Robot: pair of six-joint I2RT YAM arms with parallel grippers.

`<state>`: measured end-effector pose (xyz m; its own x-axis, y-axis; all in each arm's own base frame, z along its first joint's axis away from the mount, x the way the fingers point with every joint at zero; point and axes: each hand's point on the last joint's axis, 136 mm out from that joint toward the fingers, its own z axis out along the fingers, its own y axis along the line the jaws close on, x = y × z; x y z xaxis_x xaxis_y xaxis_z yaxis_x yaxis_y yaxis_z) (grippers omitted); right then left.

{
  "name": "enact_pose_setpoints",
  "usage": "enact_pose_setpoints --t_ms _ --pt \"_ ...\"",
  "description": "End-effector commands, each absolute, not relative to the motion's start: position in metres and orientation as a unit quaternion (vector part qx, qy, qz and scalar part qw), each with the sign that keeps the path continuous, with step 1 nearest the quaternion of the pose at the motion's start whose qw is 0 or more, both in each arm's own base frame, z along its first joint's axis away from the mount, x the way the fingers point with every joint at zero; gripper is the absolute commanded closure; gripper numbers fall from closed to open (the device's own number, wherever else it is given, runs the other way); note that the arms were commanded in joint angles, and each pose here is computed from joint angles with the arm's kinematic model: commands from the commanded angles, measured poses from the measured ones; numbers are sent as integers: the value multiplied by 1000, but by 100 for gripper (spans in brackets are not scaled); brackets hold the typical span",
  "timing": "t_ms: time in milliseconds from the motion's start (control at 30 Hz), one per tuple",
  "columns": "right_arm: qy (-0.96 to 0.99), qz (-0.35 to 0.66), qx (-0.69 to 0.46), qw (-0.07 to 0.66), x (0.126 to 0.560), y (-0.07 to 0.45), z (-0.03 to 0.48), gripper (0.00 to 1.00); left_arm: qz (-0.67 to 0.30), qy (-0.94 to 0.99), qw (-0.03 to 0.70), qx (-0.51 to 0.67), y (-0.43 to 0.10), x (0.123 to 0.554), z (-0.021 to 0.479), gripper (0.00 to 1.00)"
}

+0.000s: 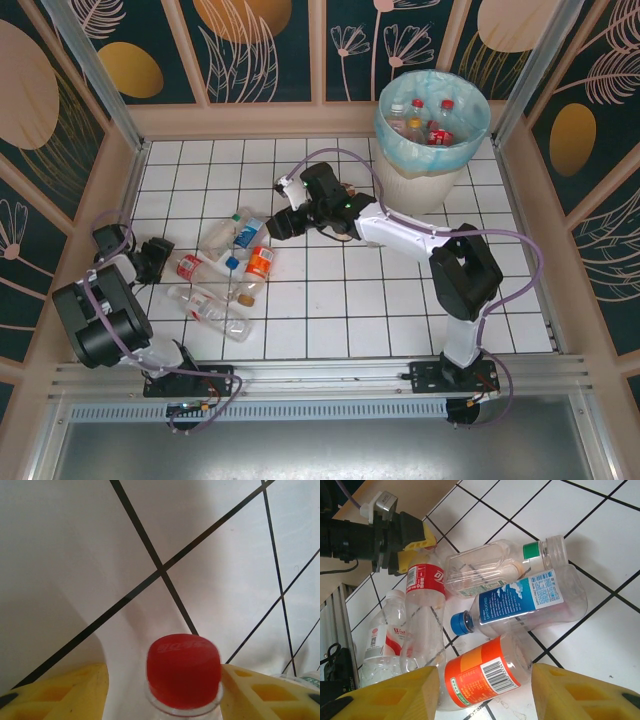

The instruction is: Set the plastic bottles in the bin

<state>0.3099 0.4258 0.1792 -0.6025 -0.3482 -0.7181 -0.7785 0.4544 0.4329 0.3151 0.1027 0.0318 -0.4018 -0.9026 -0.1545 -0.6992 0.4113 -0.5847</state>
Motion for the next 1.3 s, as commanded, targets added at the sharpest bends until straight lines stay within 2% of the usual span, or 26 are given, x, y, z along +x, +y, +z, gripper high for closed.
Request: enact_pose_setpoints --t_ms 0,67,200,333,633,667,833,1033,1267 --pt "796 402 -343 295 310 424 199 48 -230 809 256 -476 110 334 44 44" --pt "797 402 -341 295 310 425 198 49 -235 808 257 -475 110 337 44 46" --pt "799 401 -336 297 312 424 198 49 -255 804 259 -471 107 344 47 64" --pt "800 399 -333 300 312 423 202 49 -257 798 277 -470 110 349 60 74" --pt "798 389 -332 318 311 415 214 49 -245 786 325 -466 123 361 97 79" --pt "798 388 -332 319 311 415 214 49 -242 784 334 -464 126 362 103 83" --pt "798 384 -331 327 314 414 219 49 -234 778 366 -454 131 367 131 86" --pt "789 390 -332 340 317 417 230 49 -226 778 402 -427 131 368 166 96" --pt "784 391 -331 351 320 418 238 49 -209 781 439 -391 130 363 202 98"
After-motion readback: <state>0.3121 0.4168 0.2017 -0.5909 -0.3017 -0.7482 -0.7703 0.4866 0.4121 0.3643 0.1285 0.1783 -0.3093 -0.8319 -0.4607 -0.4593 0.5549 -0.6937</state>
